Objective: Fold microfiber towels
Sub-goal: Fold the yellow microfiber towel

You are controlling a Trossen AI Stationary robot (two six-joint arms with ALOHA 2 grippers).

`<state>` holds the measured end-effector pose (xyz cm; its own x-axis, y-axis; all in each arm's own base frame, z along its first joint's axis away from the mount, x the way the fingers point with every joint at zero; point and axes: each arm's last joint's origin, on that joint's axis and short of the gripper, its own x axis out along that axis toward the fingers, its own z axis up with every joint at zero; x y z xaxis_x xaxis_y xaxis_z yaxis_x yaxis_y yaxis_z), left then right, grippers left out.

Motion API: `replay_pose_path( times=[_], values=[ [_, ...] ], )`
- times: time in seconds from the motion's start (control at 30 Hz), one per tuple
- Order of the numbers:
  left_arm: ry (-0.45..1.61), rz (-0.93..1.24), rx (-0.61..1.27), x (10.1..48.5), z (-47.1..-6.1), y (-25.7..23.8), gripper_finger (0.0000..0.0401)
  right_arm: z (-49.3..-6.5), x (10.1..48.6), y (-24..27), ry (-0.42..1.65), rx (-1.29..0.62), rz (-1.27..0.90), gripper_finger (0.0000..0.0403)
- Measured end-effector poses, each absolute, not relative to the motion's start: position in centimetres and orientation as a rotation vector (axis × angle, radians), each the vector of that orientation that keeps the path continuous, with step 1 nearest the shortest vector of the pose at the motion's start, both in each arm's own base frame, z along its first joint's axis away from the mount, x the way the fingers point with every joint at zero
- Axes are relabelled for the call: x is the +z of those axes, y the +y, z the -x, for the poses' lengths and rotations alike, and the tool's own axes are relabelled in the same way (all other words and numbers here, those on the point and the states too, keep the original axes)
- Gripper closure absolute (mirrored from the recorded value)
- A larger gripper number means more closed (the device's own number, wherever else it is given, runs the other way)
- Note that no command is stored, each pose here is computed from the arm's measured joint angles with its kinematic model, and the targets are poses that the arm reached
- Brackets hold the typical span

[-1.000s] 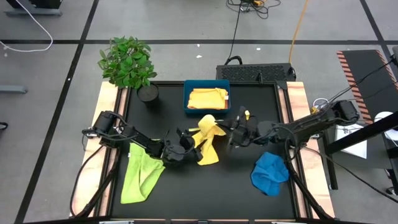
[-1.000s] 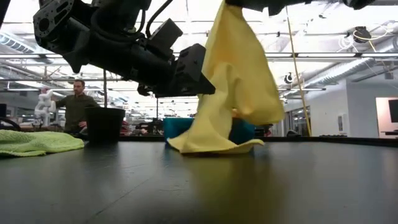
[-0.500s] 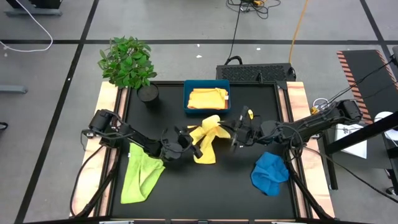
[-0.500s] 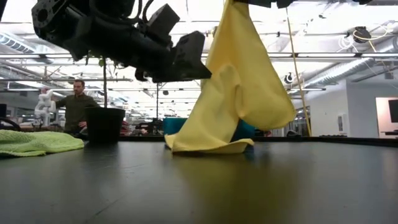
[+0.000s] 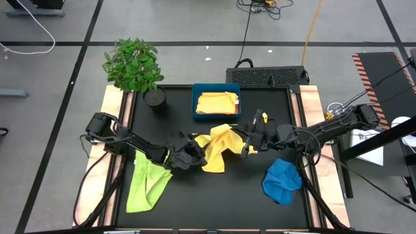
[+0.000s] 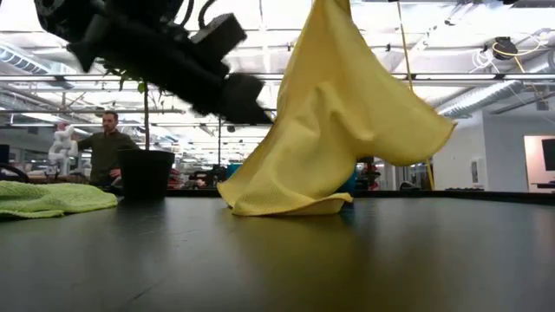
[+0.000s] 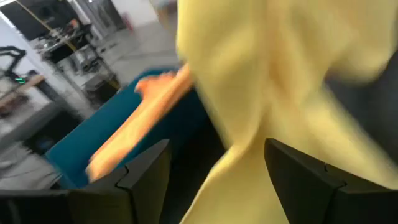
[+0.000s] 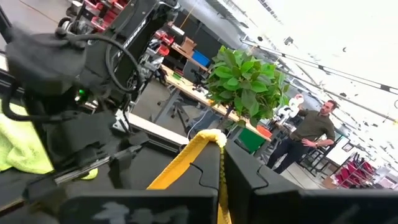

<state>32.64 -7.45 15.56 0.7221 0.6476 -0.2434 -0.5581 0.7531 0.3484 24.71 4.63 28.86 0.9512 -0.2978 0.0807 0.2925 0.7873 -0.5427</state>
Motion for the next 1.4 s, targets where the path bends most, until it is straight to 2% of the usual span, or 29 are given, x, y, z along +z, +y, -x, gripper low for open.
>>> replay_pose_path(
  times=[0.23,0.43,0.6,0.7,0.87,1.07,1.2,1.4],
  values=[
    [0.535,-0.205,0.709,15.6,-30.8,-5.8,0.0144,-24.6,28.9,4.6,0.017,-0.314,0.577,0.0403],
    [0.701,-0.158,0.571,14.6,-30.8,-3.7,0.0144,-24.5,28.9,4.7,0.008,-0.310,0.573,0.0403],
    [0.776,-0.178,0.540,14.2,-30.8,-2.1,0.0144,-24.6,28.9,4.7,0.015,-0.308,0.573,0.0403],
    [0.825,-0.152,0.435,14.0,-30.9,-1.1,0.0144,-24.6,28.8,4.7,0.021,-0.306,0.575,0.0403],
    [0.849,-0.099,0.335,12.8,-30.2,0.7,0.0144,-24.6,28.7,4.7,0.031,-0.303,0.579,0.0403],
    [0.738,0.021,0.258,10.9,-28.4,2.7,0.0148,-24.6,28.7,4.7,0.032,-0.303,0.580,0.0403],
    [0.677,0.051,0.228,10.4,-27.6,3.1,0.0184,-24.6,28.7,4.7,0.031,-0.303,0.579,0.0403],
    [0.683,0.075,0.177,10.0,-27.1,3.2,0.0288,-24.6,28.7,4.7,0.031,-0.303,0.580,0.0403]
  ],
)
